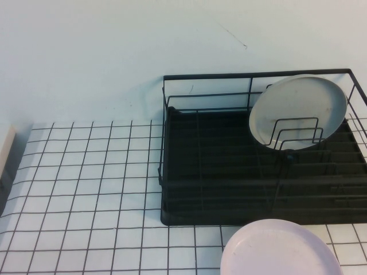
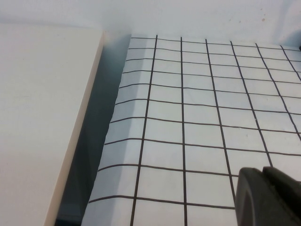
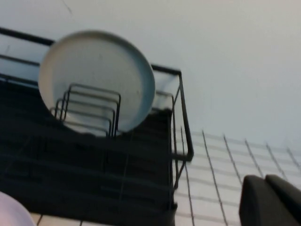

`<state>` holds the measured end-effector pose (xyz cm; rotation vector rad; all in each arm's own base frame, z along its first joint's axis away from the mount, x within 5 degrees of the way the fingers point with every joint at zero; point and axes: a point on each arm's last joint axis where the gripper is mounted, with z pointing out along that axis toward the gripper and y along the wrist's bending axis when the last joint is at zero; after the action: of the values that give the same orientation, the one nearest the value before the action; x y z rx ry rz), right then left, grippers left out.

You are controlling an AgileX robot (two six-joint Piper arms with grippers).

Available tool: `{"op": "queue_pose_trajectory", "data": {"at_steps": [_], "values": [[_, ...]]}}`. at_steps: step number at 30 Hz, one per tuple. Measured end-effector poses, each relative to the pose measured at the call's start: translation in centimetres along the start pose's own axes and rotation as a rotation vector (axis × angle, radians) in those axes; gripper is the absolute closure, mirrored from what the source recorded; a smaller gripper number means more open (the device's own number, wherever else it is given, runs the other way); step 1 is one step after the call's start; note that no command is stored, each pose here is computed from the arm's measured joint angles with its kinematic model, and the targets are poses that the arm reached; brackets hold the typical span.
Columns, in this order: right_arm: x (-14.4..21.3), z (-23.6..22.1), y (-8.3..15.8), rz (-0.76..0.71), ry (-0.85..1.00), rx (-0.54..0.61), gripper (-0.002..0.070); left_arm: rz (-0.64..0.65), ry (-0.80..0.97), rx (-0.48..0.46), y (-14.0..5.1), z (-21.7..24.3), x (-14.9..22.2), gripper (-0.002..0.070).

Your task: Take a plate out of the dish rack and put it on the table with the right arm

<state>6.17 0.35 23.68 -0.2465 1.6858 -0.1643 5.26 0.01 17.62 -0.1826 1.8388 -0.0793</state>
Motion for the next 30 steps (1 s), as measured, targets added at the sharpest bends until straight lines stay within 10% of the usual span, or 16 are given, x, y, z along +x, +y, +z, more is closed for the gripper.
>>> {"op": "queue_pose_trajectory", "data": {"at_steps": [7, 30], "values": [[5.6, 0.1, 1.1, 0.167, 0.112, 0.025, 0.0676, 0.0, 0.0, 0.0, 0.0, 0.0, 0.0, 0.0678], [6.8, -0.2, 1.2, 0.043, 0.218, 0.017, 0.0677, 0.0, 0.0, 0.0, 0.0, 0.0, 0.0, 0.0678]]}}
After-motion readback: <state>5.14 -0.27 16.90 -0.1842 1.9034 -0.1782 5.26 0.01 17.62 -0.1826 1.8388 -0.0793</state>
